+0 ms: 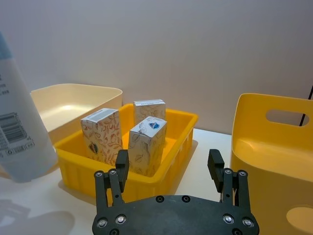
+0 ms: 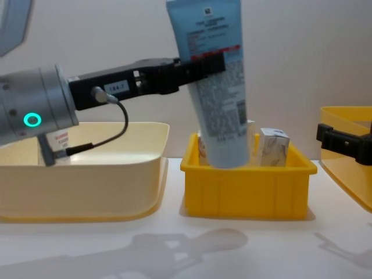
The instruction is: Bimanual collaborative sorting of washing and personal care products
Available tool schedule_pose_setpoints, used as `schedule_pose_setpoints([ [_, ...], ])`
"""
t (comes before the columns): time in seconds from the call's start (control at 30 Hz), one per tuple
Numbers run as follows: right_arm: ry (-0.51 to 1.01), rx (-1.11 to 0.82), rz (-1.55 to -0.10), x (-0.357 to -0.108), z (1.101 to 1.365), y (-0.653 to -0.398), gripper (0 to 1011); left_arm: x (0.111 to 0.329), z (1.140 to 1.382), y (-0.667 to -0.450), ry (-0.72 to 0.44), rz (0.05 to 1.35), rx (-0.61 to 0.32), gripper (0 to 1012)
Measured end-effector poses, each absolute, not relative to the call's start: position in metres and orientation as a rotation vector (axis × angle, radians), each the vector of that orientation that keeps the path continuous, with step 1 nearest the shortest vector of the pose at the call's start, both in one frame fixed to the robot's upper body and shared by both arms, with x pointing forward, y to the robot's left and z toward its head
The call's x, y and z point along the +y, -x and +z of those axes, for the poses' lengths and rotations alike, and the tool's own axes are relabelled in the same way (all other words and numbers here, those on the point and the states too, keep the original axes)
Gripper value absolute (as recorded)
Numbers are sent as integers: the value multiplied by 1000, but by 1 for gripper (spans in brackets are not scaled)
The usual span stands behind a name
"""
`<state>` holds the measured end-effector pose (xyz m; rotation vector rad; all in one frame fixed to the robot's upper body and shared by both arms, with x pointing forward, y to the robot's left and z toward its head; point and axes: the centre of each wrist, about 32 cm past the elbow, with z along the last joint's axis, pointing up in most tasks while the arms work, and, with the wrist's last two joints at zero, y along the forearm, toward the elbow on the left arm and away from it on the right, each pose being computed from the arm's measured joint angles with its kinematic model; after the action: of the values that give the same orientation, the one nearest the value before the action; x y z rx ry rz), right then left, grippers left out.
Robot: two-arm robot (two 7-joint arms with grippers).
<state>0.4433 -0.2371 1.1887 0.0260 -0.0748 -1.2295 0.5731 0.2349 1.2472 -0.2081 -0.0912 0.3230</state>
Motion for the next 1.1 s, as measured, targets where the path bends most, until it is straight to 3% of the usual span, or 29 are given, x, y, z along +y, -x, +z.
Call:
schedule_pose_setpoints([
  [0.57, -30, -63, -1176, -245, 1192, -441, 1004, 224, 1242, -572, 187, 265, -77, 246],
  [1.1, -28, 25, -967, -272, 1207, -430, 1004, 221, 1241, -572, 181, 252, -74, 246],
])
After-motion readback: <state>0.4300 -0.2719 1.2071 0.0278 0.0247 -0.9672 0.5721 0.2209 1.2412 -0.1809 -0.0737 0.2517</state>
